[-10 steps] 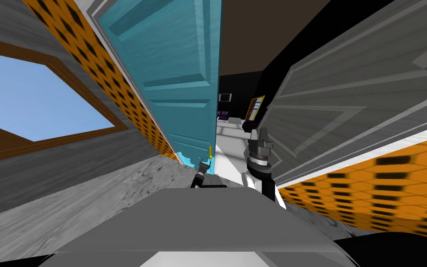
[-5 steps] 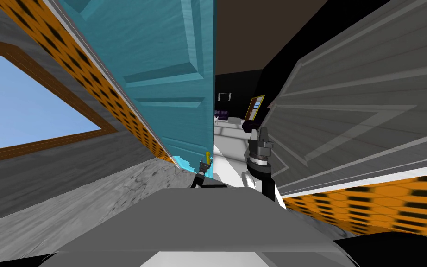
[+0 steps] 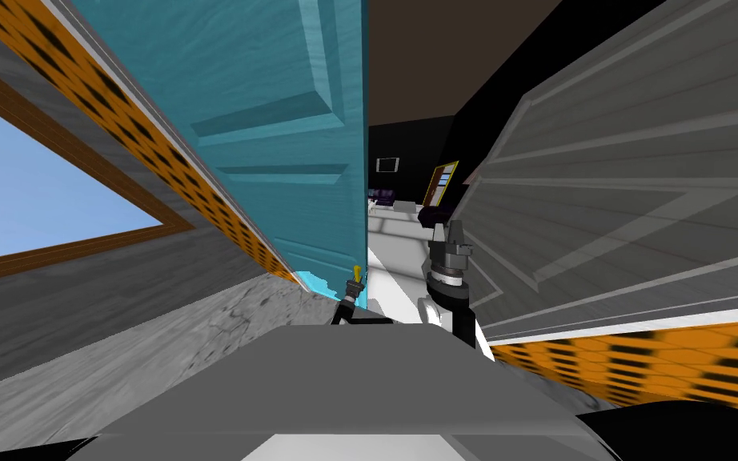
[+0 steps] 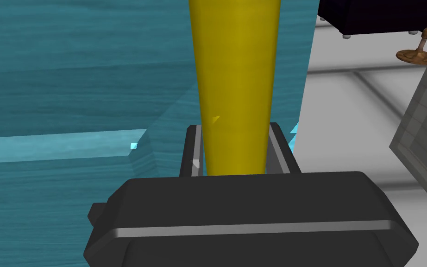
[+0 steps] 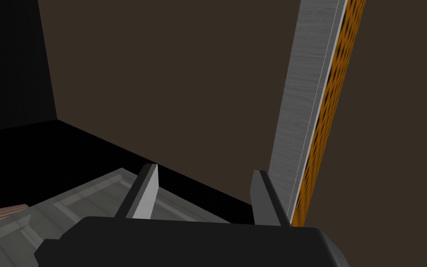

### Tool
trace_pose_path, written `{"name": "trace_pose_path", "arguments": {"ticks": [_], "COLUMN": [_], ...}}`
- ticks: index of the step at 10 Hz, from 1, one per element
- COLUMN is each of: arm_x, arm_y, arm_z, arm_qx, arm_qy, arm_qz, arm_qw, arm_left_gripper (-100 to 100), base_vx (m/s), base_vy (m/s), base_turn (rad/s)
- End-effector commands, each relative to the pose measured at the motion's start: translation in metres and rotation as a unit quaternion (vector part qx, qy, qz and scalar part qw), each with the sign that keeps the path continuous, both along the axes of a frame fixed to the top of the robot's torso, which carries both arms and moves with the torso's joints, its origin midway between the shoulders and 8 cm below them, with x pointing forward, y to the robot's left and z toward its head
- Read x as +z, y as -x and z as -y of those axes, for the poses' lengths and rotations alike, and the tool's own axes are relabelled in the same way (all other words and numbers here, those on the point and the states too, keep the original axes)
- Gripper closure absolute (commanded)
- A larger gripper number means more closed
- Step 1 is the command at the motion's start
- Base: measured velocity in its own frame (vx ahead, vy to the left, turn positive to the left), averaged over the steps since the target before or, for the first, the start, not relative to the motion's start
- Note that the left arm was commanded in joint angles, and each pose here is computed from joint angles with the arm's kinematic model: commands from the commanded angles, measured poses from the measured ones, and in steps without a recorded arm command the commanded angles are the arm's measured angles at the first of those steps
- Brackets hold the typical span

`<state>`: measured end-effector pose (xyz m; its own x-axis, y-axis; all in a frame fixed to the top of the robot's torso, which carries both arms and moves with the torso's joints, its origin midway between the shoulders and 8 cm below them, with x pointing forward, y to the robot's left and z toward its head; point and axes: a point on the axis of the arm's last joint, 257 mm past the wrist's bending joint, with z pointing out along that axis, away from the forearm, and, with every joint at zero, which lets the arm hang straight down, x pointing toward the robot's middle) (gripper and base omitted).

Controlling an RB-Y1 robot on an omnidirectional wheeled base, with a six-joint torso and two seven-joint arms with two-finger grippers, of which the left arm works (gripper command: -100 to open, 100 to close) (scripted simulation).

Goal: Push the door open

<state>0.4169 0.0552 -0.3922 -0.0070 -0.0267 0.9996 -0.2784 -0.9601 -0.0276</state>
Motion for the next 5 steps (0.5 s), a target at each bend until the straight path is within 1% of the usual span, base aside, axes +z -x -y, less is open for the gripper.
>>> {"name": "trace_pose_path", "arguments": {"ticks": [1,3,4,5], "arm_x": [-0.001,-0.001,-0.002,-0.002], "arm_y": [0.001,0.001,-0.002,-0.003], "arm_z": [-0.002,-0.002,-0.012,-0.014], "arm_qx": [0.001,0.001,0.008,0.01], "arm_qy": [-0.001,-0.001,-0.006,-0.007], "arm_qz": [0.0,0.0,0.0,0.0], "arm_qw": [1.0,1.0,1.0,0.9999], "arm_left_gripper": [100,100,100,100], "base_vx": [0.0,0.0,0.083,0.14], "base_vy": [0.0,0.0,-0.047,-0.064], "base_turn": [0.0,0.0,0.017,0.013]}}
